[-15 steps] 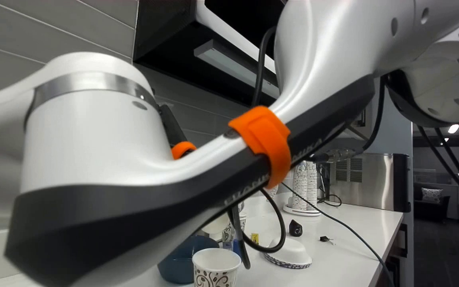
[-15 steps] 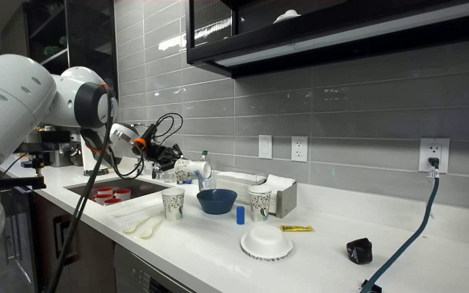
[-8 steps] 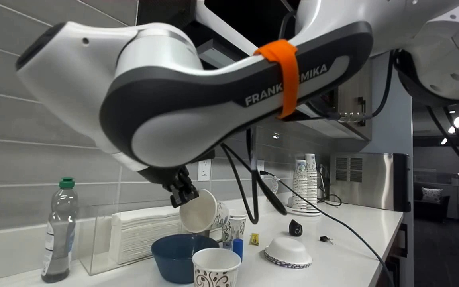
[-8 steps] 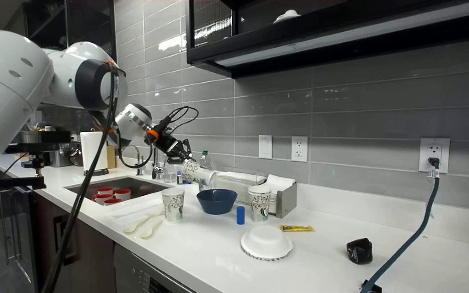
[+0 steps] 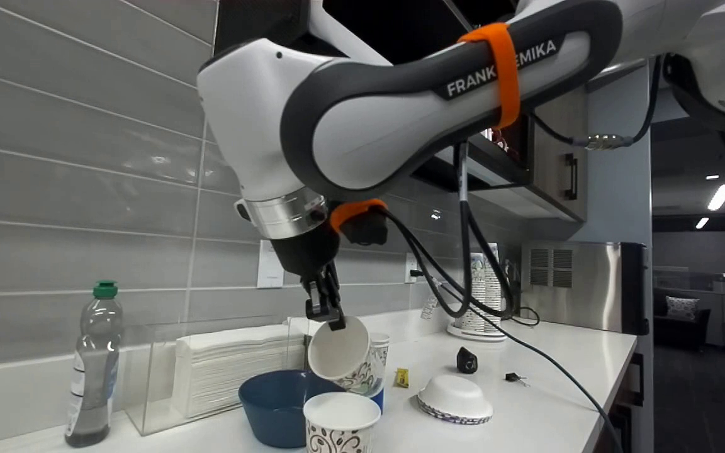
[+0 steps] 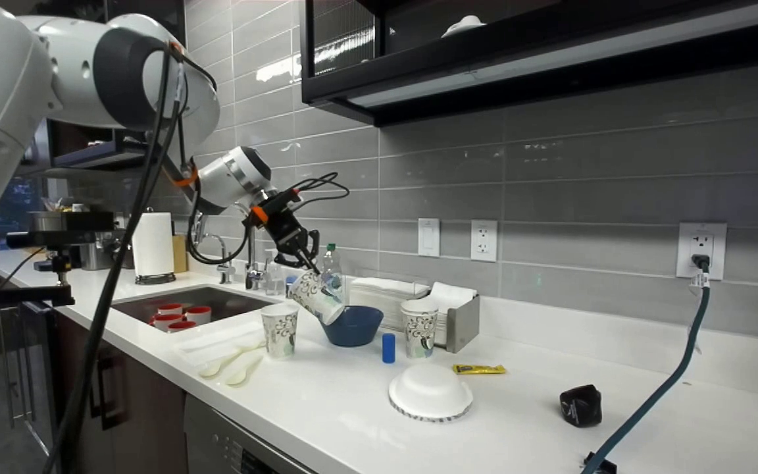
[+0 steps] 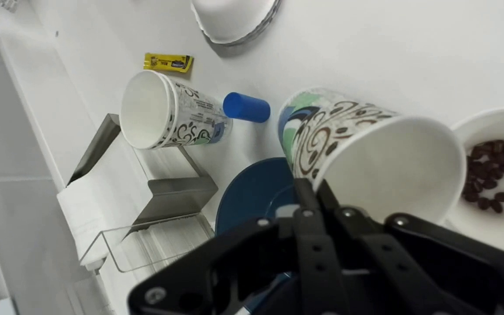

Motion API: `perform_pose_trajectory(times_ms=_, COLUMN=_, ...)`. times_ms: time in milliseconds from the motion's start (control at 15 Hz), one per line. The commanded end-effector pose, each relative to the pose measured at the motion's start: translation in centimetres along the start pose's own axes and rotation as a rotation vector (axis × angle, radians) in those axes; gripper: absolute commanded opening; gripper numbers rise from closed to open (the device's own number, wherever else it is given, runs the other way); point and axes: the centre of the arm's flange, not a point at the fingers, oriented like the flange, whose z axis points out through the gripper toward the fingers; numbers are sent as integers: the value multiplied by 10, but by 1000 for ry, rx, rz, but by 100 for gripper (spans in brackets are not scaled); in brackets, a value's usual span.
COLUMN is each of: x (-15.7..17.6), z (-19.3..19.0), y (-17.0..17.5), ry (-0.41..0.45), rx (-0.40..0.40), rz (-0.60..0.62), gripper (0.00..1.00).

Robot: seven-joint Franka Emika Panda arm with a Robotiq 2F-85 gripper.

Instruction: Pour the contents in the coffee cup on the right into the coffee cup on the left.

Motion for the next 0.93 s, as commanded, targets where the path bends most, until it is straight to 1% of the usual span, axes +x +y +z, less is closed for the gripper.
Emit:
perform_pose_trajectory(times_ms=0, x=-61, z=21, y=13, ry=61, rx=38, rz=127, gripper=1)
perform_pose_trajectory(times_ms=133, x=-78, z=43, y=25, ry=99, rx=72, rz=234, gripper=1)
perform_pose_trajectory(times_ms=267, x=-95, z=66, y=35, ry=114, rx=135, rz=330, gripper=1)
perform_pose_trajectory(times_ms=467, x=-117, z=101, y=40, ry=124, rx=237, rz=462, gripper=1)
perform_pose_trajectory(times_ms=600, x=-128, z=117, y=39, ry=137, rx=283, rz=552, gripper=1)
perform_pose_trajectory(times_ms=667, x=-102, z=110, y=51, ry=107, rx=240, rz=473, gripper=4)
perform_pose_trajectory(times_ms=733, x=-108, z=119, y=50, ry=110, rx=256, rz=503, gripper=4)
perform_pose_trajectory(times_ms=867, x=-114, z=123, y=47, ry=110, rx=265, rz=524, gripper=4)
